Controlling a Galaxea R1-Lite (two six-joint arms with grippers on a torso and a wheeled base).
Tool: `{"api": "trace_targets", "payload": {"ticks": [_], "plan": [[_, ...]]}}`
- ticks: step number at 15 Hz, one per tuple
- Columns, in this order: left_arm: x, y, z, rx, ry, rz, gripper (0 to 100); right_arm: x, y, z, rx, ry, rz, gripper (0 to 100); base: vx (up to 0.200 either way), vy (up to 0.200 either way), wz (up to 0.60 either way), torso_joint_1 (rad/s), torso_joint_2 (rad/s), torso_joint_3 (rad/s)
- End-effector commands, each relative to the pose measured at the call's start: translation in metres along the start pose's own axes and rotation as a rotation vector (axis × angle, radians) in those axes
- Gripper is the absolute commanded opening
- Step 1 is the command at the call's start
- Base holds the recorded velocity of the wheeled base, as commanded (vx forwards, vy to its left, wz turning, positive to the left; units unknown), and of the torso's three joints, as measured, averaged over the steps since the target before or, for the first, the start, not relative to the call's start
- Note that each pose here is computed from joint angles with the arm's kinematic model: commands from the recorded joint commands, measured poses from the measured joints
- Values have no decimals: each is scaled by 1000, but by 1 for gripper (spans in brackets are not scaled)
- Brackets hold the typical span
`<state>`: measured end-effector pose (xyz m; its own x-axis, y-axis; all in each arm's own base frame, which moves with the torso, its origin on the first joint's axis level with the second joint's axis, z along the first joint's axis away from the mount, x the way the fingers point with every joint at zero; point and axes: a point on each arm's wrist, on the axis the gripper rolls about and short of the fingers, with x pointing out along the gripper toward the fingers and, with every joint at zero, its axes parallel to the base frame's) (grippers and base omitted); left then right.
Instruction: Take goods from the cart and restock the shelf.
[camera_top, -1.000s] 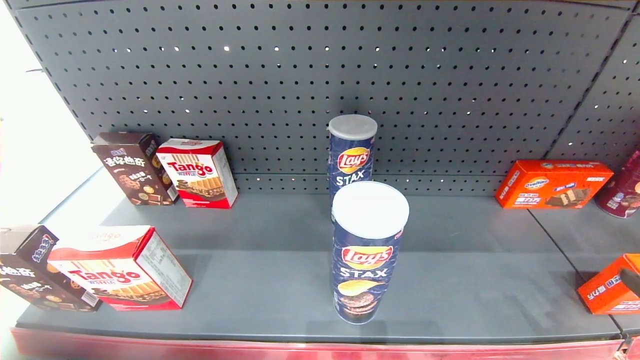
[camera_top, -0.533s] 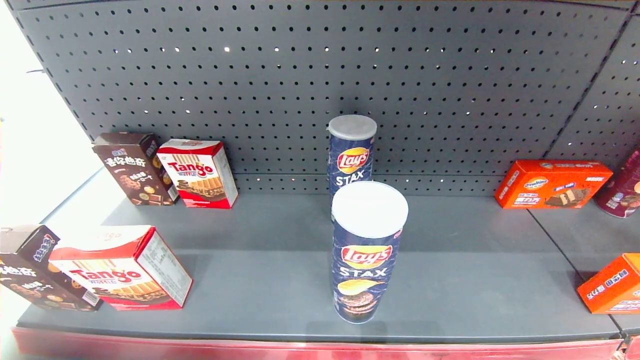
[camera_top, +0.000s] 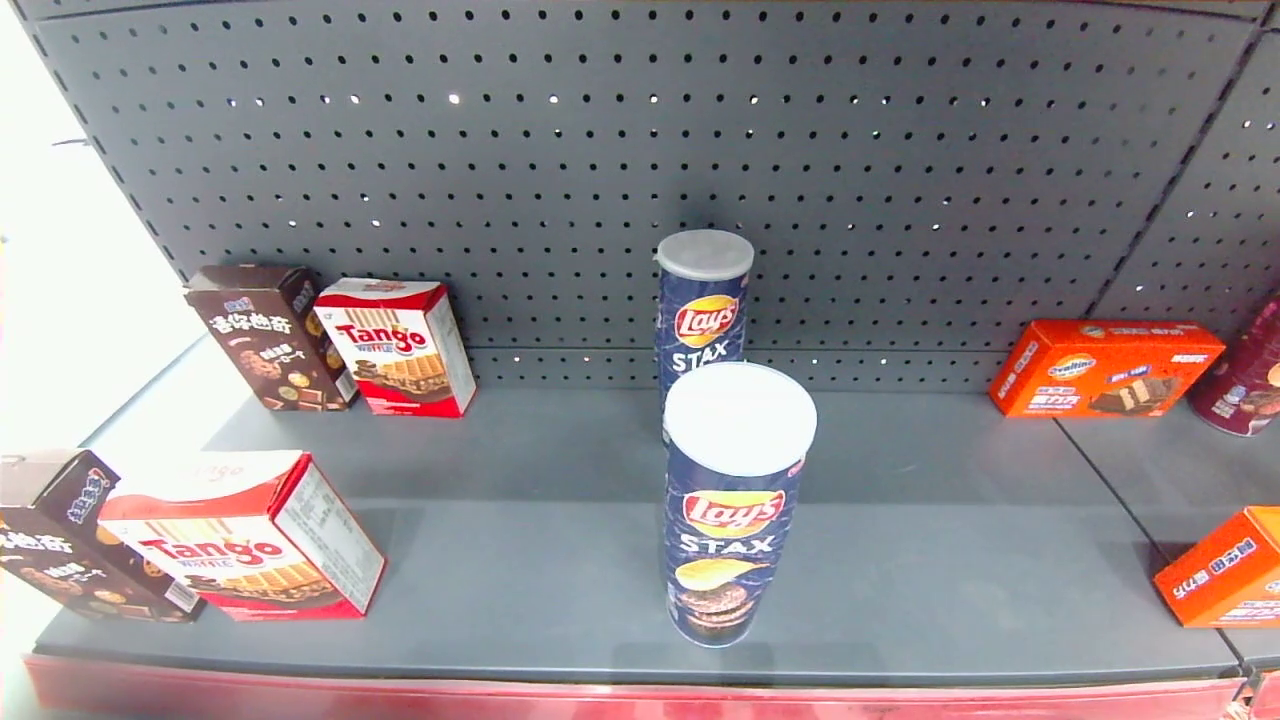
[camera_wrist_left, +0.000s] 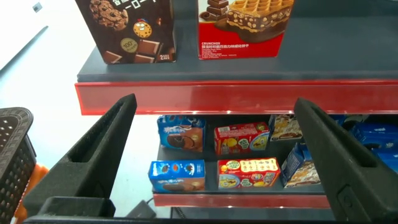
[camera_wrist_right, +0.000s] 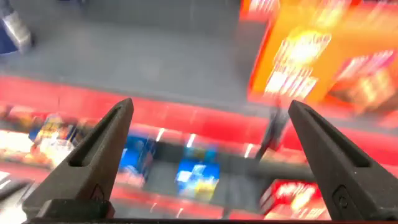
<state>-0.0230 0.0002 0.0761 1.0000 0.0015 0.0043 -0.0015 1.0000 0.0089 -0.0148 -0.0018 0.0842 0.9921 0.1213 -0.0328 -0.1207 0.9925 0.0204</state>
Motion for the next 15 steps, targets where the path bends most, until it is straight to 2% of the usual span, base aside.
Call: {"api": "trace_targets", "payload": {"ticks": [1,2,3,4,11,12,13,14,15], "plan": [[0,0,0,-1,1,2,100,0,-1,-2,-84,24,-61,100,0,0,0,0,0,0],[0,0,0,-3,1,3,100,0,-1,-3,-73,29,-20,100,0,0,0,0,0,0],[0,0,0,-3,1,3,100,0,-1,-7,-23,76,-36,100,0,0,0,0,0,0],[0,0,0,-3,3,3,100,0,-1,-7,1,74,-47,100,0,0,0,0,0,0],[0,0,0,-1,1,6,100,0,-1,-7,-20,70,-40,100,0,0,0,0,0,0],[0,0,0,-1,3,8,100,1,-1,-7,-16,86,-78,100,0,0,0,0,0,0],[0,0,0,-3,1,6,100,0,1,-7,-10,73,-161,100,0,0,0,0,0,0],[0,0,0,-4,1,8,100,-6,2,-8,-15,-15,-171,100,0,0,0,0,0,0],[0,0,0,-3,1,6,100,-8,2,-9,-18,-33,-154,100,0,0,0,0,0,0]]}}
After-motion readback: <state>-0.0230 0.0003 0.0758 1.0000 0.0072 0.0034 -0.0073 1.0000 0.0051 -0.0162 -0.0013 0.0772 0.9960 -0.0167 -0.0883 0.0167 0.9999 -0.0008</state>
